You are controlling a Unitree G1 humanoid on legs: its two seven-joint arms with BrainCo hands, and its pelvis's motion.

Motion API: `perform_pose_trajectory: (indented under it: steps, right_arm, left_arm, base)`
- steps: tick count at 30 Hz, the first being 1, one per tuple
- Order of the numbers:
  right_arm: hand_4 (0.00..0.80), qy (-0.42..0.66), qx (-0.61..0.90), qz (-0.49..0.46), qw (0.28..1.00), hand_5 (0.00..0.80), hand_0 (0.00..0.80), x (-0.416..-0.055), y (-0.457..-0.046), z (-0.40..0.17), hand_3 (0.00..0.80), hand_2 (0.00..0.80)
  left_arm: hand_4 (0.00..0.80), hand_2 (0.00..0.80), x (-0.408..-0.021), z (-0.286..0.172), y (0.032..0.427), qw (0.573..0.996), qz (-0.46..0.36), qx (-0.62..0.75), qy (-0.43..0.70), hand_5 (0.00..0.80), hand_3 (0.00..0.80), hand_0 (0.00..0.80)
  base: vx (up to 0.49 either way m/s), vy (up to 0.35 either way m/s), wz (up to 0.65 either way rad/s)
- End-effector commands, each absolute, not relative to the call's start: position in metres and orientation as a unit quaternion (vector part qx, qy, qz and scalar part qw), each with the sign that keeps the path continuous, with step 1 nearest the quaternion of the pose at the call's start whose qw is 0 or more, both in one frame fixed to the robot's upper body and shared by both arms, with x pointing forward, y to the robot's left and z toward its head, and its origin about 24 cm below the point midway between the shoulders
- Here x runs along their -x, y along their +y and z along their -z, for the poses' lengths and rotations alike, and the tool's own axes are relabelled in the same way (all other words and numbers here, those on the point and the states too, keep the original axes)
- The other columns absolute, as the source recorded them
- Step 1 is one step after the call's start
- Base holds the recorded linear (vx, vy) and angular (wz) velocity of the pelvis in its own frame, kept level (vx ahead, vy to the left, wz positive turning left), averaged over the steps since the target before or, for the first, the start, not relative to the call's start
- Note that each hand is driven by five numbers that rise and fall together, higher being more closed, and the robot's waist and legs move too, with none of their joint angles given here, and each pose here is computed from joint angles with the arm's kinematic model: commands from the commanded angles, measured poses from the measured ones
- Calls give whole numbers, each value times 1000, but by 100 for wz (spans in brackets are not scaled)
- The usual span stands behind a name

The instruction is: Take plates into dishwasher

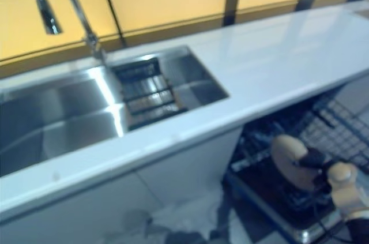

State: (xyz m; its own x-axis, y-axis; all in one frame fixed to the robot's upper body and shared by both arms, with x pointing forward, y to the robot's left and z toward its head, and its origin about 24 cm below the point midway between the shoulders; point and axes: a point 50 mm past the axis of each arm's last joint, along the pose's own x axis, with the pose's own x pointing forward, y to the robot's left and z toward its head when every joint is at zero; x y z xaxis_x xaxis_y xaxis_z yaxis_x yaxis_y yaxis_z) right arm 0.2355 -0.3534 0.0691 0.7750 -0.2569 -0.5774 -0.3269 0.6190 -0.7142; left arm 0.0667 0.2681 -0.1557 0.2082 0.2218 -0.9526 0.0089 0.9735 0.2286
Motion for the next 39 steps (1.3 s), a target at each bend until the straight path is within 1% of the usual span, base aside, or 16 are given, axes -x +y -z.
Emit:
perform_pose_trajectory:
  steps: [1,13,23,37,38,39]
  right_arm:
    - [800,308,412,-43,856,800,800,-257,-329,-60,800,800]
    - [800,345,366,-25,864,800,800,-265,-323,-32,800,800]
    - [800,364,359,-33,859,800,800,-269,-317,-19,800,800]
    - [800,369,369,-30,852,800,800,-273,-324,-28,800,800]
    - [712,368,370,-28,853,712,712,-274,-324,-29,712,712]
    - [549,369,369,-29,852,549,549,-274,-324,-30,549,549]
  left_arm:
    - [0,0,-79,148,286,770,-78,-127,621,0,0,0]
    - [0,0,-84,148,283,771,-63,-138,619,0,0,0]
    - [0,0,-89,148,279,771,-53,-144,618,0,0,0]
    - [0,0,-93,146,281,772,-49,-150,615,0,0,0]
    - [0,0,-93,147,281,773,-48,-150,615,0,0,0]
    - [0,0,-94,147,280,773,-48,-150,615,0,0,0]
  base:
    - [-17,-3,7]
    - [-3,0,1]
    - [-4,-1,5]
    - [0,0,0]
    - [0,0,0]
    - [0,0,0]
